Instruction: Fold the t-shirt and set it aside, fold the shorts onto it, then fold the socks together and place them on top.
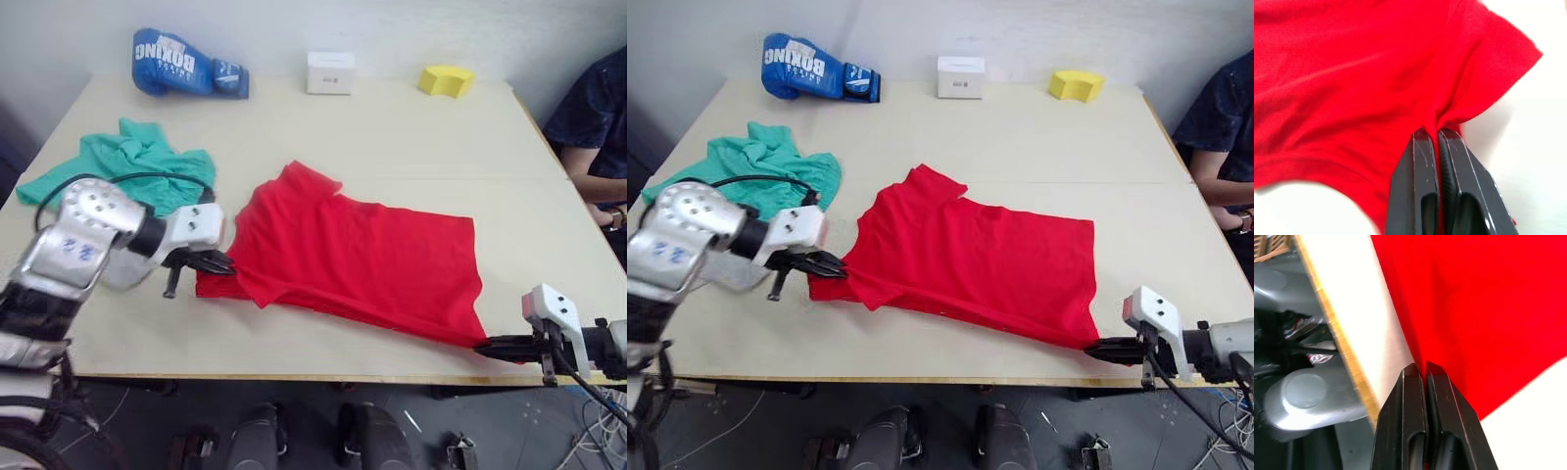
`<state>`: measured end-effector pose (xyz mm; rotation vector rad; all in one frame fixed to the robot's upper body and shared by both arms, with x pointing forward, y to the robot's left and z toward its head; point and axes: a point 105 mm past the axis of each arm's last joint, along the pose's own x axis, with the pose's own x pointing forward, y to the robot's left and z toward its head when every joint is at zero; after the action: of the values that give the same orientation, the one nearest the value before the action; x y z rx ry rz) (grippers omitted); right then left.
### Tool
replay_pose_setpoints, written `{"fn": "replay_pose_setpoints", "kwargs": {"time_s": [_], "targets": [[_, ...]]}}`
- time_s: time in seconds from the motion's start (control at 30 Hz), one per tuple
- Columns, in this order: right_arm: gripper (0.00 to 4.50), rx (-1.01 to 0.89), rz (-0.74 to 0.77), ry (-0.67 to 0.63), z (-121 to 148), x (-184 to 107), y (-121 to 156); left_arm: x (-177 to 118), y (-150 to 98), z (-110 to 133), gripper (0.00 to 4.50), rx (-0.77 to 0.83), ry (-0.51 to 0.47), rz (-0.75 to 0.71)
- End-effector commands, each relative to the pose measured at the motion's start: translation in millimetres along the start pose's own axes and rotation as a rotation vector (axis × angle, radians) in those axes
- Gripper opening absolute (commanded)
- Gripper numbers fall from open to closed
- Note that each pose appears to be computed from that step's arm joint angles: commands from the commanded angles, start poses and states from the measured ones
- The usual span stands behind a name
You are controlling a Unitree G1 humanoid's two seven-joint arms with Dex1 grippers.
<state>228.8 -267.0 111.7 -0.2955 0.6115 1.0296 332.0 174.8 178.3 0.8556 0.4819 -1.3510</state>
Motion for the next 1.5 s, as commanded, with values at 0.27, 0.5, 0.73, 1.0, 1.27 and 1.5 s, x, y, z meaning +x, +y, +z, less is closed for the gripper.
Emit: {"fn": "replay_pose_setpoints", "kwargs": {"time_s": [0.27,0.5,0.73,1.0,1.27,1.5], "targets": [[0.02,-0.03,-0.173,-0.112,12,8,-25,8,28,-22,0.0,-0.04,-0.05,0.064],[0.92,0.041,-0.274,-0.271,26,-1,-16,3,35,-18,1.95,-0.138,-0.265,0.246],[3.38,0.01,-0.502,-0.355,26,-34,-26,-29,40,-24,3.28,-0.225,-0.452,0.51],[3.57,-0.144,-0.263,-0.446,62,-2,22,-25,-16,-7,1.37,-0.037,-0.403,0.278],[0.7,-0.249,-0.174,-0.45,57,67,41,32,-48,-13,0.0,0.041,-0.358,0.141],[0.04,-0.257,-0.272,-0.394,44,81,15,52,-38,-16,0.0,0.077,-0.335,0.157]]}}
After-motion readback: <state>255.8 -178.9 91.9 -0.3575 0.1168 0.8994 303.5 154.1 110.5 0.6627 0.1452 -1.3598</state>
